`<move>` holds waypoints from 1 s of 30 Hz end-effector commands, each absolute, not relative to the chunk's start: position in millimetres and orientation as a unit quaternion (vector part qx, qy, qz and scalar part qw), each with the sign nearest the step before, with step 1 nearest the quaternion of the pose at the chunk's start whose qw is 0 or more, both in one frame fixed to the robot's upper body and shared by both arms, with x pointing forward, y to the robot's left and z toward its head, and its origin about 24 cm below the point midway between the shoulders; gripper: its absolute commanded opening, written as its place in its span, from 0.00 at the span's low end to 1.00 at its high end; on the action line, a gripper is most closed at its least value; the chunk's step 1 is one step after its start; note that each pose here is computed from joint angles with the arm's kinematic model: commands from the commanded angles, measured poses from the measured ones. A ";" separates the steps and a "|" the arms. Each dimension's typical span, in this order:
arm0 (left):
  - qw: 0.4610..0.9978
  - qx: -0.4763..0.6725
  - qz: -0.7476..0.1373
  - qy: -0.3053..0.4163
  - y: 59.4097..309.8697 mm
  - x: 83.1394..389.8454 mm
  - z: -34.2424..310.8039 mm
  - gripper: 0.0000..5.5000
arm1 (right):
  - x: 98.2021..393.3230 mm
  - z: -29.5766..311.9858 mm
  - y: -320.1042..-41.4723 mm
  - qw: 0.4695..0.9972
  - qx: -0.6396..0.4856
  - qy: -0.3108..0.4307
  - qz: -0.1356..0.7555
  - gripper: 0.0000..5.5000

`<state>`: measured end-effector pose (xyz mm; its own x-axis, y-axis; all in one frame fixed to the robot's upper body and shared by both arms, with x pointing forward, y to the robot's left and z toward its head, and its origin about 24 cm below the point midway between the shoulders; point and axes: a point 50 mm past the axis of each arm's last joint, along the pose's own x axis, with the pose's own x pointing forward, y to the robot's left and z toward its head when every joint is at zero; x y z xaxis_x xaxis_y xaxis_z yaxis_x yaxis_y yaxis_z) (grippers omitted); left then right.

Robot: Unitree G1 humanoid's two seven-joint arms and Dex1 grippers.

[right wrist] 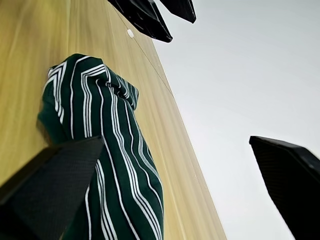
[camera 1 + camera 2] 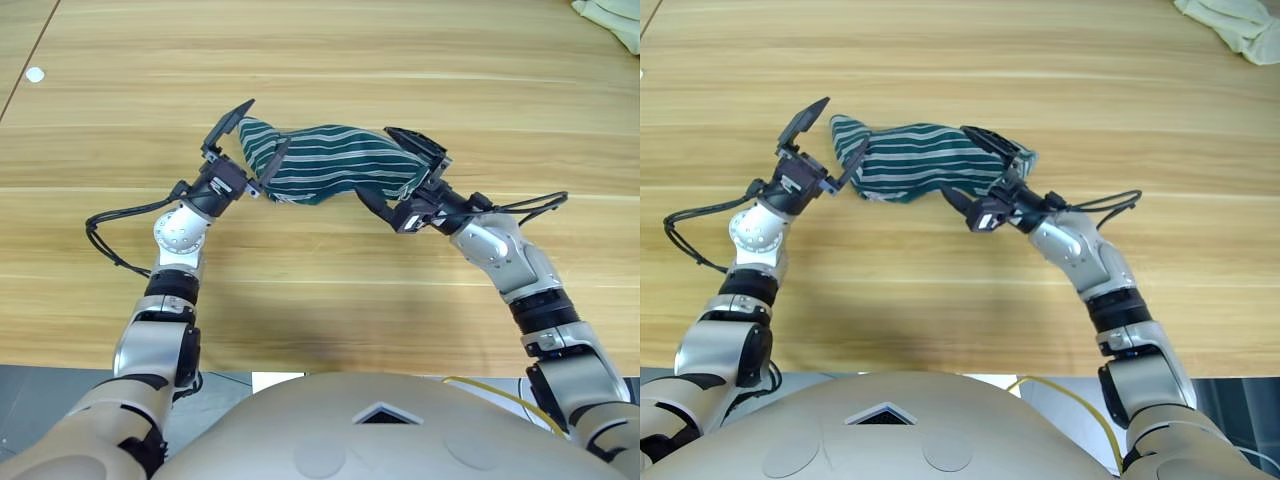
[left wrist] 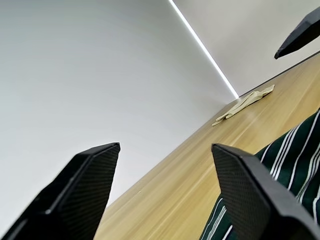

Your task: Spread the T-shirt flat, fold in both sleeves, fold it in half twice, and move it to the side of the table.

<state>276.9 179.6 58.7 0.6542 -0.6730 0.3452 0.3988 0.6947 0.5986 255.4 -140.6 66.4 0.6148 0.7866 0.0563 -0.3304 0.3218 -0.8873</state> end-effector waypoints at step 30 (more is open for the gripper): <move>0.858 0.254 -0.343 -0.288 170.2 274.9 61.1 0.62 | 253.0 66.3 -149.4 0.763 -0.480 -0.228 0.368 0.98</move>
<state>276.9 168.1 65.8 0.5949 -0.7205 0.3563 0.4236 0.6578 0.6228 255.1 -150.1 68.1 0.6275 0.7786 0.0105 -0.3312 0.2791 -0.9013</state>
